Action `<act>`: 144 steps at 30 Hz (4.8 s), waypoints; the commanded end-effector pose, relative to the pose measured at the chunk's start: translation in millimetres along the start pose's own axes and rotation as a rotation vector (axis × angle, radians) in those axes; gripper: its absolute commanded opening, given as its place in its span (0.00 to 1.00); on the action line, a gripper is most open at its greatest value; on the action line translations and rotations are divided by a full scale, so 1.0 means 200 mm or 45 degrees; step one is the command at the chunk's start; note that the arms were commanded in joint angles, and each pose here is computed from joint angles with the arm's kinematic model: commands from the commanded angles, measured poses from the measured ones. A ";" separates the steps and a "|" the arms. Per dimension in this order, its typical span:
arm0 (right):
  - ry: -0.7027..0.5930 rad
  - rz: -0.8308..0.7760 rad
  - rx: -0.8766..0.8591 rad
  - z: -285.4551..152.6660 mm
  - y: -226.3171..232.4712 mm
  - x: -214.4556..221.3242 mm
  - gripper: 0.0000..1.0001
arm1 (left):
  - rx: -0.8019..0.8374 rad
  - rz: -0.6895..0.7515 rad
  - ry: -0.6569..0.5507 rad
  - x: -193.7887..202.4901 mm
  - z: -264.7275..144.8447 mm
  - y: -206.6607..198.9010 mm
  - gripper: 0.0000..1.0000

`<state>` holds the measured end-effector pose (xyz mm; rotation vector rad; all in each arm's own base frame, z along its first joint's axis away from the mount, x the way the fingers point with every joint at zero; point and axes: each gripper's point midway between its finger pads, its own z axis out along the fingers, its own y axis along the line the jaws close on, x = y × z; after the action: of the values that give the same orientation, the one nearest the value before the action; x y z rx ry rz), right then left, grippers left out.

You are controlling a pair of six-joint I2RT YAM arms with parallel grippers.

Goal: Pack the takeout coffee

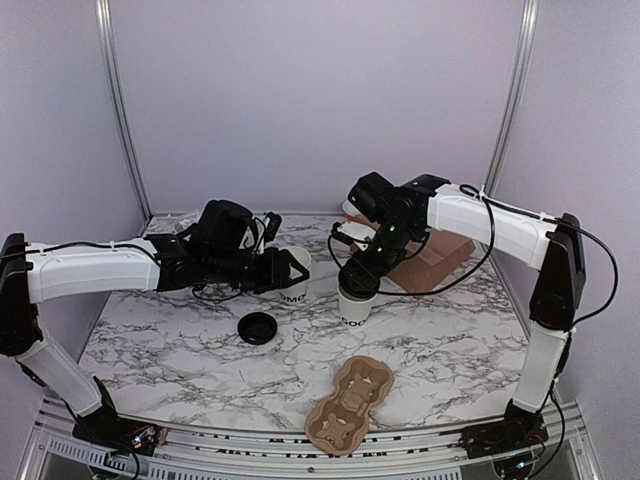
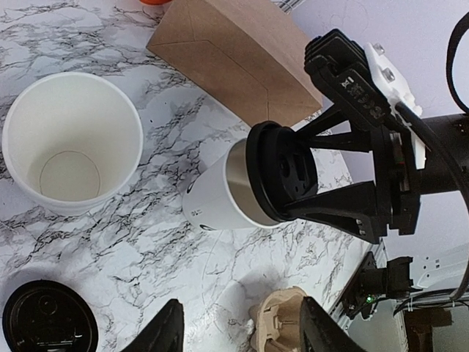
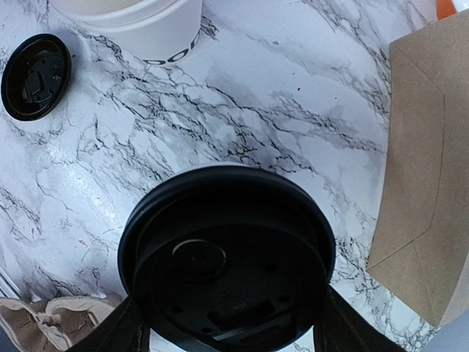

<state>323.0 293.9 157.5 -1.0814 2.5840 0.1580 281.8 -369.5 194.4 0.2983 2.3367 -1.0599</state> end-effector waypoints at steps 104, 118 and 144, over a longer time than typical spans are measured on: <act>-0.702 0.485 -0.326 -0.02 -0.21 -0.17 0.48 | -0.252 -0.233 -0.085 0.01 0.53 0.02 0.49; -0.639 0.533 -0.315 0.09 -0.20 -0.08 0.38 | -0.251 -0.228 -0.061 0.02 0.59 0.03 0.49; -0.516 0.637 -0.402 0.21 0.00 0.09 0.26 | -0.295 -0.226 -0.028 0.10 0.54 0.10 0.49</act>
<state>352.6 286.7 139.2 -0.3989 2.3100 0.8176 326.6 -450.3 124.6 -0.0278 2.4253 -0.9130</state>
